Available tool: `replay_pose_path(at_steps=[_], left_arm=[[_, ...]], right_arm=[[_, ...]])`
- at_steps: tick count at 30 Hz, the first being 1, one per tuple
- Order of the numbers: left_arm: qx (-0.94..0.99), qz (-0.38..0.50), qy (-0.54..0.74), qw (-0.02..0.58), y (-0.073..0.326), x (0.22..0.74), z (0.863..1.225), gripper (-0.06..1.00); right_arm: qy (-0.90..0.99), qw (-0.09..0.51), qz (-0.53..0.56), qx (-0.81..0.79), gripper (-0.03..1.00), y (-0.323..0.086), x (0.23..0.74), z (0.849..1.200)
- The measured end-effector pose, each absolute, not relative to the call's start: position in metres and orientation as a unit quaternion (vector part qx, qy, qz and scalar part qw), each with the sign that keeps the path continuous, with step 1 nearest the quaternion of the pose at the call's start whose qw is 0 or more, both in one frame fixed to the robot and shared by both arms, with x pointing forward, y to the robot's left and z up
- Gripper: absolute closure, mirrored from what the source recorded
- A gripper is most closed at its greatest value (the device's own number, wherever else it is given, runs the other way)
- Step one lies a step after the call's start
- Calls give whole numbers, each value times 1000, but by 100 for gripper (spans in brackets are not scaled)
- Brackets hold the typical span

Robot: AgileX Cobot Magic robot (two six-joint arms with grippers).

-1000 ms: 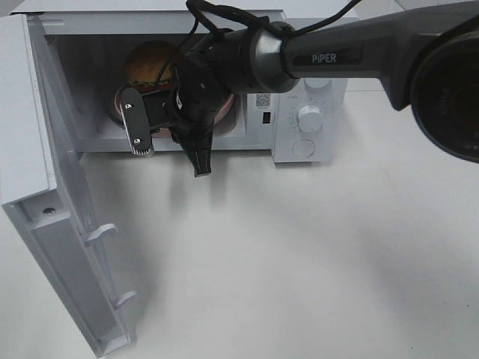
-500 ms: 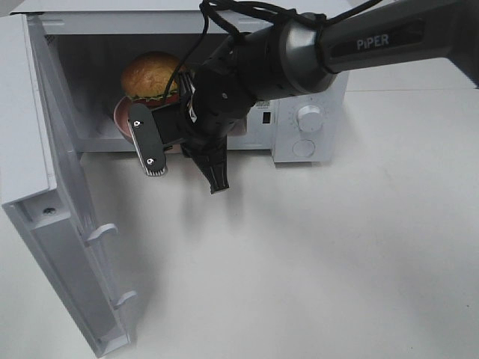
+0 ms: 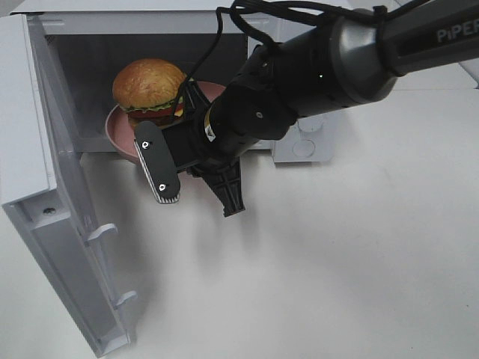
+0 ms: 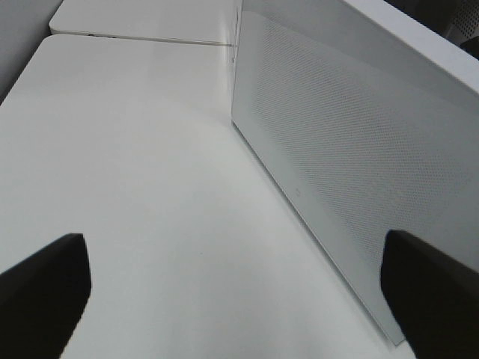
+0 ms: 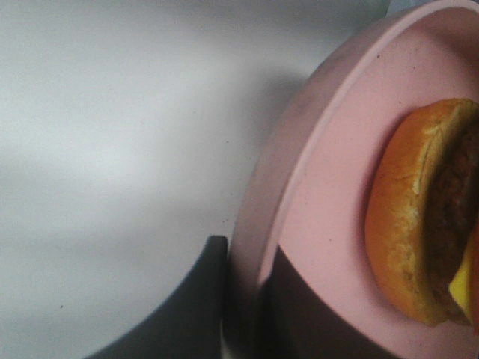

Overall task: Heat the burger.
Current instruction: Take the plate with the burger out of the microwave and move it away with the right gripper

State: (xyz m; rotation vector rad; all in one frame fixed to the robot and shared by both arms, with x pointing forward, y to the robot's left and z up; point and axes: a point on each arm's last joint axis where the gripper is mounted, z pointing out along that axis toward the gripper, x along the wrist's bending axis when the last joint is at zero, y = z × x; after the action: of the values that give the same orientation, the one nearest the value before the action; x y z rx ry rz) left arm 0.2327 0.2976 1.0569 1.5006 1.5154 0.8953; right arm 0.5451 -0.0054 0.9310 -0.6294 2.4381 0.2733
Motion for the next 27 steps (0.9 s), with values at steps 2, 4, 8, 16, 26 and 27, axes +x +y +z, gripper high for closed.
replay_pose_path(at_steps=[2, 4, 8, 16, 26, 27], left_arm=[[594, 354, 600, 403, 298, 233, 1057, -3], [594, 354, 600, 403, 298, 233, 1057, -3], [594, 354, 600, 403, 298, 233, 1057, -3], [594, 354, 600, 403, 298, 233, 1057, -3], [594, 354, 600, 403, 298, 233, 1057, -3], [594, 354, 600, 403, 298, 233, 1057, -3]], right_arm=[[917, 300, 107, -241, 89, -13, 535, 934], [916, 300, 108, -241, 89, -15, 533, 936], [916, 299, 111, -243, 89, -24, 523, 939], [914, 300, 120, -246, 89, -45, 501, 946], [912, 300, 128, -250, 89, -72, 471, 952], [912, 300, 128, -250, 89, -72, 471, 952]])
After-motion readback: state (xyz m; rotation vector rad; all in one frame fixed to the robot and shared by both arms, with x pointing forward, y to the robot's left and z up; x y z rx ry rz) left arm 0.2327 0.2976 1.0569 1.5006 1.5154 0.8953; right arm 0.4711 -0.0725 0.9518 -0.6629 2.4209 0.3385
